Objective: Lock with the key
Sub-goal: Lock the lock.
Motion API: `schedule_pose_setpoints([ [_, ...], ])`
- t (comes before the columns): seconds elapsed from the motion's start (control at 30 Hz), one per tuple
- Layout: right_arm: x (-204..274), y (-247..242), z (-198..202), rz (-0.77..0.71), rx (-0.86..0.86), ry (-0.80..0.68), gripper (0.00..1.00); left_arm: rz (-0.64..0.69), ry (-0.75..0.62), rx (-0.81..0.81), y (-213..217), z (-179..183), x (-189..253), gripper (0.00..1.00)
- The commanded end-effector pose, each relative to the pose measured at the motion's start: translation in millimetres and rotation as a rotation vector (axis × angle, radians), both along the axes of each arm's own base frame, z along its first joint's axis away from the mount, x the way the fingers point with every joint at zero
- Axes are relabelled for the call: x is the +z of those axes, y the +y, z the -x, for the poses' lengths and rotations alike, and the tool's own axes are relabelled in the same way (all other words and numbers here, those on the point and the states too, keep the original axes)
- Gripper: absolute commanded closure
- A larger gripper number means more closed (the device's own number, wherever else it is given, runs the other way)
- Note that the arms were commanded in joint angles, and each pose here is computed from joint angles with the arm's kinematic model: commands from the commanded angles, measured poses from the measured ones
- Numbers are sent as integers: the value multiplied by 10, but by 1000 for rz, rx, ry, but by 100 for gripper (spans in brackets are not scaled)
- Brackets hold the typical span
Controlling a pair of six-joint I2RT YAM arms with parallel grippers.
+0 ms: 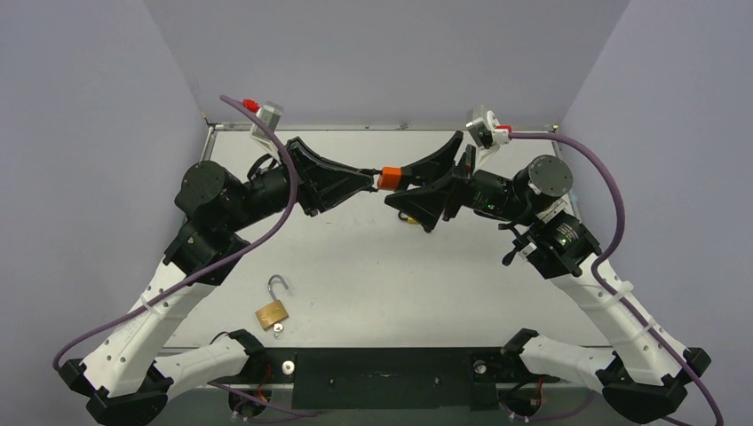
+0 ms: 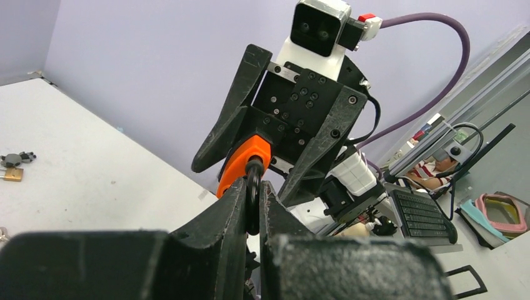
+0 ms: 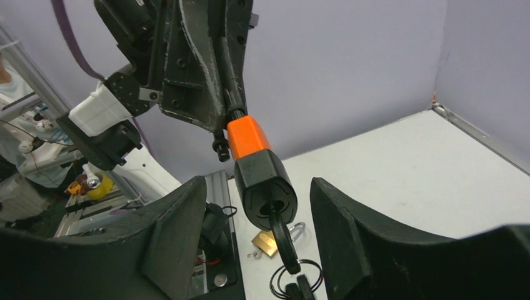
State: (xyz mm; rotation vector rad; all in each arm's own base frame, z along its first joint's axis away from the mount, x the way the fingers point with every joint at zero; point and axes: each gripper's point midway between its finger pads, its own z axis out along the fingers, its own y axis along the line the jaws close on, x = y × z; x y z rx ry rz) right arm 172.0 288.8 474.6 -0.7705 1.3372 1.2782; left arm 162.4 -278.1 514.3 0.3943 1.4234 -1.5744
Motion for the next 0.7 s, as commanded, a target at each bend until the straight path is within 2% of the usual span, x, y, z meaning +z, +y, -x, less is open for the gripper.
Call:
schedule_pose_setpoints([
  [0.0, 422, -60, 195, -132, 68, -93, 44, 117, -85, 7, 117, 113, 463, 100],
  [0.2, 553, -58, 300, -218, 131, -66, 52, 119, -89, 7, 120, 117, 451, 100],
  [0.5, 553, -43, 307, -238, 148, -46, 67, 123, -97, 9, 127, 118, 464, 100],
  [0.57, 553, -42, 302, -240, 145, -40, 73, 122, -96, 5, 117, 115, 449, 100],
  [0.63, 539, -39, 278, -237, 136, -28, 84, 118, -93, 5, 107, 105, 425, 100],
  [0.67, 532, -34, 263, -236, 132, -22, 94, 114, -97, 3, 104, 109, 417, 100],
])
